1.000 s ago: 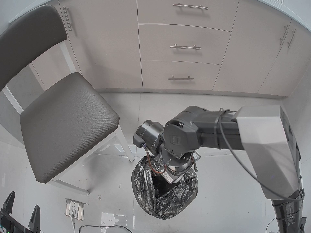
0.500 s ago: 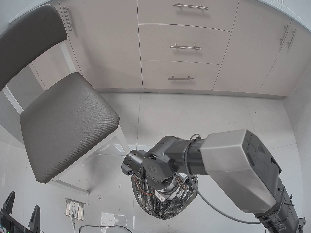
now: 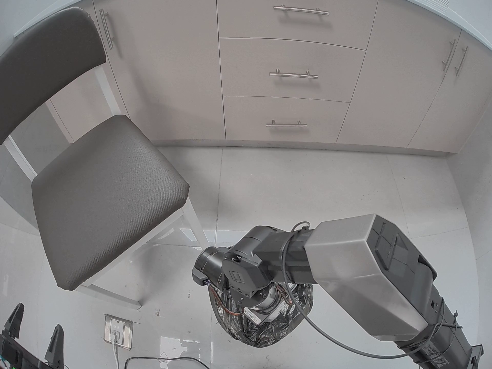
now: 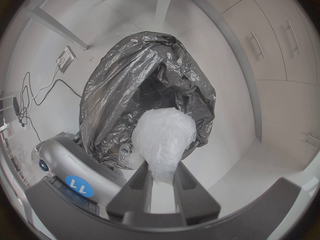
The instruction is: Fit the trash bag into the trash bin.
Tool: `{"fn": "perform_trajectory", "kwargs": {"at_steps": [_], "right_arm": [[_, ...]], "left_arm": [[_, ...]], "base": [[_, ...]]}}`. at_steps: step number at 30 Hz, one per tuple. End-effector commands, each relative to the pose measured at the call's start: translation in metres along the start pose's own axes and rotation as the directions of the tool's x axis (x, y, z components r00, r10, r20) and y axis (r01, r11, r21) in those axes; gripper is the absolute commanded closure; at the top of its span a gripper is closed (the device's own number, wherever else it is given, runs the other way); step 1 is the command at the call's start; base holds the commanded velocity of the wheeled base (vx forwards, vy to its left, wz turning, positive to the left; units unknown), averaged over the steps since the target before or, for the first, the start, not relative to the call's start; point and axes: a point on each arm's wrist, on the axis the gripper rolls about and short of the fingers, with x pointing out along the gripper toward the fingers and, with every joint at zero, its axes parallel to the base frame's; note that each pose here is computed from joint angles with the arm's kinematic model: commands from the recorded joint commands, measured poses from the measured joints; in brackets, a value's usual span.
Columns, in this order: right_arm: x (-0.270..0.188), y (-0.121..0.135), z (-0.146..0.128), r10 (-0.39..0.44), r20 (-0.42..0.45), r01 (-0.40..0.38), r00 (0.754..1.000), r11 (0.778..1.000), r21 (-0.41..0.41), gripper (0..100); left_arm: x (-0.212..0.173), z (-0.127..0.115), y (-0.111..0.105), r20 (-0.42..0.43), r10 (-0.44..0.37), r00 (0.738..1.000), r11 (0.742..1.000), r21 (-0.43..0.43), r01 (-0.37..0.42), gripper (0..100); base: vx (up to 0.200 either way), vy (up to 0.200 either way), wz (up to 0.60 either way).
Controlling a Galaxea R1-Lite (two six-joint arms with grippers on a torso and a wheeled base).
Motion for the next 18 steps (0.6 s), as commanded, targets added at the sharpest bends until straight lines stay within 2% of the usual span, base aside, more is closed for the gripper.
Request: {"fn": "perform_trajectory", "kwargs": {"at_steps": [1,4,5,18], "right_arm": [[0.002,0.0013,-0.0003,-0.002,-0.005,0.002,1.0,1.0,-0.003,100],[0.002,0.0013,-0.0003,-0.002,-0.005,0.002,1.0,1.0,-0.003,100],[0.002,0.0013,-0.0001,-0.001,-0.003,0.001,1.0,1.0,-0.002,0],[0.0014,0.0009,-0.0001,-0.003,-0.002,0.003,1.0,1.0,0.007,0]], "left_arm": [[0.0001,-0.0053,0.0,-0.001,0.0,1.0,1.0,-0.001,0.0,0],[0.0001,-0.0053,0.0,-0.001,0.0,1.0,1.0,-0.001,0.0,0],[0.0001,-0.0053,0.0,-0.001,0.0,1.0,1.0,0.001,0.0,0],[0.0001,-0.0051,0.0,0.0,0.0,1.0,1.0,0.001,0.0,0]], "base": [[0.0,0.0,0.0],[0.0,0.0,0.0],[0.0,0.0,0.0],[0.0,0.0,0.0]]}}
